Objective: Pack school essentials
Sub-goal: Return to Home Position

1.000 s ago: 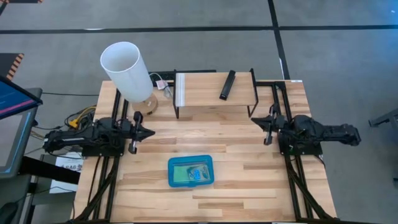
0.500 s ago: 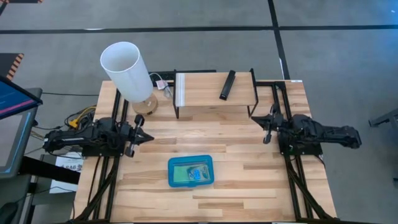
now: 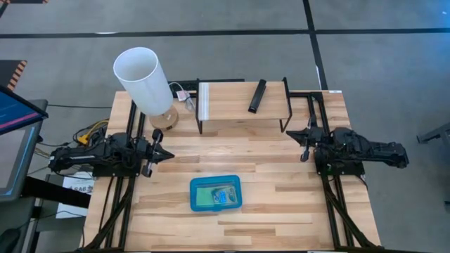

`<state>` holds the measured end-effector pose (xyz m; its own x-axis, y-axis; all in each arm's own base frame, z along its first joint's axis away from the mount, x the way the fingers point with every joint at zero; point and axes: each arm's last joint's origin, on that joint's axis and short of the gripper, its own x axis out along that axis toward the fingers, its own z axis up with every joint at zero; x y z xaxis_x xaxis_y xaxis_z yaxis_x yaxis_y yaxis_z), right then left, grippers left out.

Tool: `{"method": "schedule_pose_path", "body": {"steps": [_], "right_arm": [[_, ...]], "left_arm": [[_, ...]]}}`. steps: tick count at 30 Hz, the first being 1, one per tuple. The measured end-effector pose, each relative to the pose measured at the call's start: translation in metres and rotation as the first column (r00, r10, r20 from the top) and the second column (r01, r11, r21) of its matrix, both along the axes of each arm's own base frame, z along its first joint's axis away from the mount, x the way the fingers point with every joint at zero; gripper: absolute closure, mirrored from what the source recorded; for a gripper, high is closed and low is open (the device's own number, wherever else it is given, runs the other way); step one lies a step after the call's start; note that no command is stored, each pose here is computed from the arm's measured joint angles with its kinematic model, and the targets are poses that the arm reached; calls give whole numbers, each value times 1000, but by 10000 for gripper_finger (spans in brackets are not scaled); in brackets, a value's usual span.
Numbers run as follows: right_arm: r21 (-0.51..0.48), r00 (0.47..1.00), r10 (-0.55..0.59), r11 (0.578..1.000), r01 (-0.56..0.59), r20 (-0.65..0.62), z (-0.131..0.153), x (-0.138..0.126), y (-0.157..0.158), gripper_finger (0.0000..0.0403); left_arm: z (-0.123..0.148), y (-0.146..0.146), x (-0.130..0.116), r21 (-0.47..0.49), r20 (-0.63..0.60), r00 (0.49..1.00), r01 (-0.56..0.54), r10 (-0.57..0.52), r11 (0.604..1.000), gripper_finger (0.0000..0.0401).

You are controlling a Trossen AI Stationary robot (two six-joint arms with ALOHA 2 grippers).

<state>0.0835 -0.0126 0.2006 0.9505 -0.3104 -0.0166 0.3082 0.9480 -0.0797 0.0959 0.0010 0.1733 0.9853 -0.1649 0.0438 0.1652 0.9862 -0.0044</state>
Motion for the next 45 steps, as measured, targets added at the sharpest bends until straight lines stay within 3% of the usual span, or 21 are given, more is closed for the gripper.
{"method": "schedule_pose_path", "body": {"steps": [9, 14, 22, 26, 30, 45], "right_arm": [[26, 998, 61, 998, -60, -19, -4, 1, 4, 400], [34, 998, 68, 997, -68, -7, -24, 9, 5, 398], [14, 997, 40, 999, -41, 68, -27, 12, 2, 395], [55, 997, 0, 998, -4, 79, -27, 11, -2, 386], [163, 995, -40, 986, 25, 90, -29, 12, -5, 376], [163, 995, -70, 985, 58, 67, -32, 13, -8, 371]], "left_arm": [[0, 0, 0, -10, -2, 1000, 1, -1, 1000, 397], [0, 0, 0, -11, -2, 1000, 1, -1, 1000, 397], [0, 0, 0, -33, -5, 1000, 4, -4, 999, 397], [0, 1, 0, -42, -10, 1000, -24, 24, 999, 397], [-1, 2, 0, -45, -16, 997, -70, 69, 997, 397], [-2, 4, 0, -46, -26, 989, -145, 144, 988, 397]]}}
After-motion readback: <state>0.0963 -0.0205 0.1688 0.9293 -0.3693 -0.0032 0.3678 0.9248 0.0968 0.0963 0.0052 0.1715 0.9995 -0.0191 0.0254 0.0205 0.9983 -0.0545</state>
